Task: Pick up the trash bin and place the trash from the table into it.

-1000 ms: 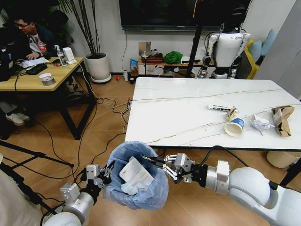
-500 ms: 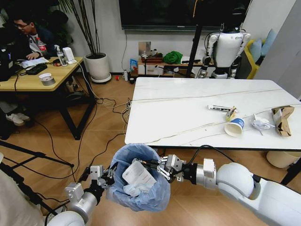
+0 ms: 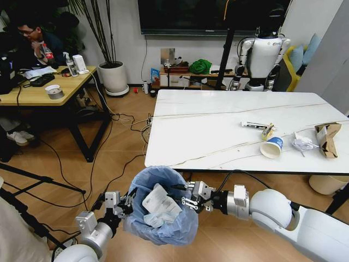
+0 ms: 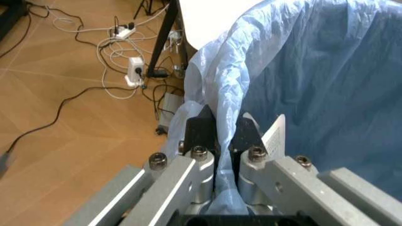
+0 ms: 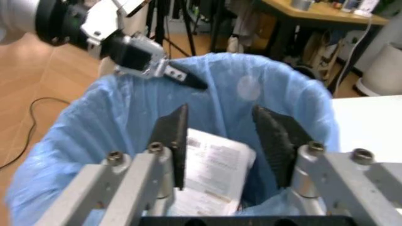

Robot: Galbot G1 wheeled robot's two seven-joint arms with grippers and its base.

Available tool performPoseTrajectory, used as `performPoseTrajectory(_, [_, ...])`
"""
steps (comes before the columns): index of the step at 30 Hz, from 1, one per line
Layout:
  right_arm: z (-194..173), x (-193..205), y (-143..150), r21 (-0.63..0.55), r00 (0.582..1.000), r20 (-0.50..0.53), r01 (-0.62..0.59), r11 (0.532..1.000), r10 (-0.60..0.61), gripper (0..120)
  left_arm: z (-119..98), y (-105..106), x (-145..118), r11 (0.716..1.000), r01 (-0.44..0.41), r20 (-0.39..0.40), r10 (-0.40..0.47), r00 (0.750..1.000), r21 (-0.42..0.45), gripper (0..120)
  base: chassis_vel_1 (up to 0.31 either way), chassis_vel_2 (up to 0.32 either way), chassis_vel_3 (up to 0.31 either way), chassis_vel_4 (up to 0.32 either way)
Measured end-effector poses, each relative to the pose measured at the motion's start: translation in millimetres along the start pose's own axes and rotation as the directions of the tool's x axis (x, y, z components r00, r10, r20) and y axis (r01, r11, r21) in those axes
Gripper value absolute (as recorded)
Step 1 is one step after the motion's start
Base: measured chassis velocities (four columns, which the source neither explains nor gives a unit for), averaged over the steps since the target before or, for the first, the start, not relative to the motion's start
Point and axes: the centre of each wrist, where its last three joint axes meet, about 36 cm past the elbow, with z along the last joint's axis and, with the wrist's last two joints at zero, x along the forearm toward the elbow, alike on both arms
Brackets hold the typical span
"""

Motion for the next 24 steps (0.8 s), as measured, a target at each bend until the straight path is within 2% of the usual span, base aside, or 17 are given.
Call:
performPoseTrajectory(3, [0, 0, 0, 0.000, 1.000, 0.002, -0.004, 1.000, 0.004, 42, 0, 0, 0, 1.000, 0.000, 0.000, 0.000, 1.000, 0.000, 0, 0.000, 0.000, 0.000, 0.000])
performPoseTrajectory(4, [0, 0, 0, 0.000, 1.000, 0.005, -0.008, 1.000, 0.008, 55, 0, 0, 0, 1.000, 0.000, 0.000, 0.000, 1.000, 0.000, 0, 0.000, 0.000, 0.000, 0.000])
performPoseTrajectory(11, [-9, 3, -12, -0.009, 0.993, 0.062, -0.104, 0.995, 0.105, 77, 0, 0, 2, 1.000, 0.003, 0.001, -0.003, 1.000, 0.000, 0, 0.000, 0.000, 0.000, 0.000])
performPoseTrajectory(13, [-11, 5, -16, -0.020, 0.988, 0.076, -0.137, 0.990, 0.138, 90, 0, 0, 3, 1.000, 0.006, 0.001, -0.006, 1.000, -0.001, 0, 0.000, 0.000, 0.000, 0.000])
performPoseTrajectory(15, [-11, 6, -18, -0.026, 0.985, 0.081, -0.149, 0.988, 0.151, 91, 0, 0, 3, 1.000, 0.007, 0.001, -0.007, 1.000, -0.001, 0, 0.000, 0.000, 0.000, 0.000])
performPoseTrajectory(16, [-14, 8, -23, -0.052, 0.974, 0.097, -0.202, 0.978, 0.206, 97, 0, 1, 4, 1.000, 0.010, 0.001, -0.010, 1.000, -0.002, 0, 0.000, 0.000, 0.000, 0.000])
performPoseTrajectory(18, [-15, 10, -28, -0.076, 0.960, 0.106, -0.253, 0.964, 0.260, 99, 0, 1, 4, 1.000, 0.013, 0.003, -0.013, 1.000, -0.004, 0, 0.000, 0.000, 0.000, 0.000])
performPoseTrajectory(21, [-11, 32, -56, -0.175, 0.860, 0.132, -0.469, 0.866, 0.492, 100, -2, -1, 7, 1.000, 0.014, 0.017, -0.014, 1.000, -0.003, 0, 0.000, 0.000, 0.000, 0.000])
performPoseTrajectory(22, [-10, 42, -64, -0.193, 0.834, 0.135, -0.508, 0.840, 0.535, 100, -3, -1, 8, 1.000, 0.014, 0.019, -0.014, 1.000, -0.005, 0, 0.000, 0.000, 0.000, 0.000])
performPoseTrajectory(23, [-10, 42, -64, -0.193, 0.834, 0.135, -0.508, 0.840, 0.535, 100, -3, -1, 8, 1.000, 0.014, 0.019, -0.014, 1.000, -0.005, 0, 0.000, 0.000, 0.000, 0.000])
performPoseTrajectory(24, [-9, 56, -72, -0.207, 0.805, 0.147, -0.544, 0.813, 0.575, 100, -4, -1, 9, 1.000, 0.013, 0.021, -0.013, 1.000, -0.008, 0, 0.000, 0.000, 0.000, 0.000])
